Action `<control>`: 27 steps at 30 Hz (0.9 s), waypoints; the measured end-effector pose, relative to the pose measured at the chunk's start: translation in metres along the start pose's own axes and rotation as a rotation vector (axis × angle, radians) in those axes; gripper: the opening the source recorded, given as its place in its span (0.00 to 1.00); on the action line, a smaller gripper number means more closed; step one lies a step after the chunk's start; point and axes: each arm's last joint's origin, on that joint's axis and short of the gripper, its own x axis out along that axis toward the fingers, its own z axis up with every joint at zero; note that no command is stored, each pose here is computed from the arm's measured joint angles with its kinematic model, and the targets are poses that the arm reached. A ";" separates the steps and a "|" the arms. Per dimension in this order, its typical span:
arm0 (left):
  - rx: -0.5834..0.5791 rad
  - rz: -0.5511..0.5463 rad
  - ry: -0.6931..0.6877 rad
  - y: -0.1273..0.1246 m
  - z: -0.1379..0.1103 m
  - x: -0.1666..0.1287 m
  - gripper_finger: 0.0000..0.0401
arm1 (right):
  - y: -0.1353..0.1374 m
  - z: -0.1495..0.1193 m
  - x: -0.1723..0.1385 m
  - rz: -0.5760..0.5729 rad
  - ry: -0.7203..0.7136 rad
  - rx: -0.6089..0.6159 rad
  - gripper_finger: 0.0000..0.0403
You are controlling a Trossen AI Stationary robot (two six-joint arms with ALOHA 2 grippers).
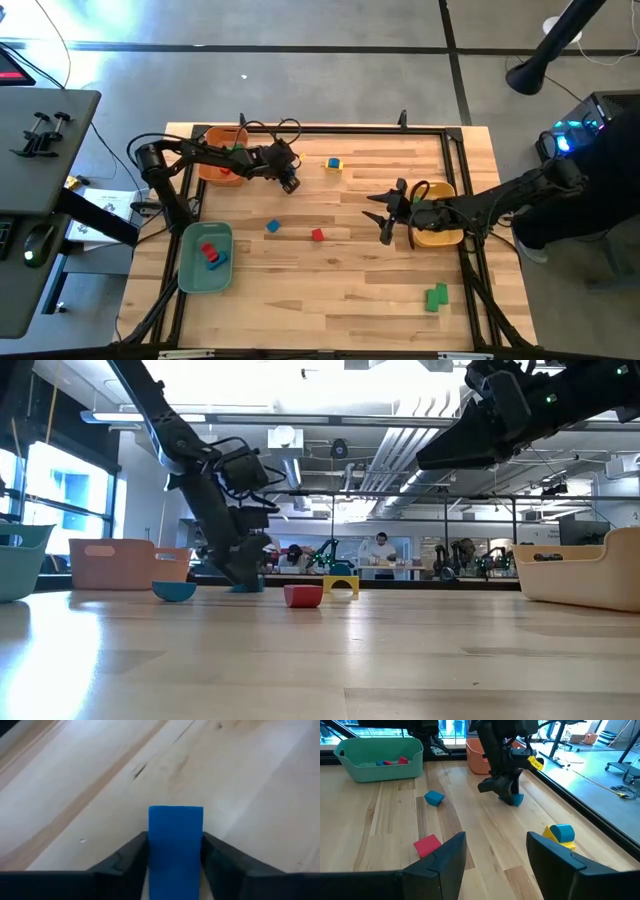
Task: Sort blocks by size
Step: Put the blue triangle block into the orange bin
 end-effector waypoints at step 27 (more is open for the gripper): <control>0.012 0.523 -0.316 0.011 0.009 -0.154 0.23 | 0.000 0.000 0.000 -0.003 0.003 0.006 0.51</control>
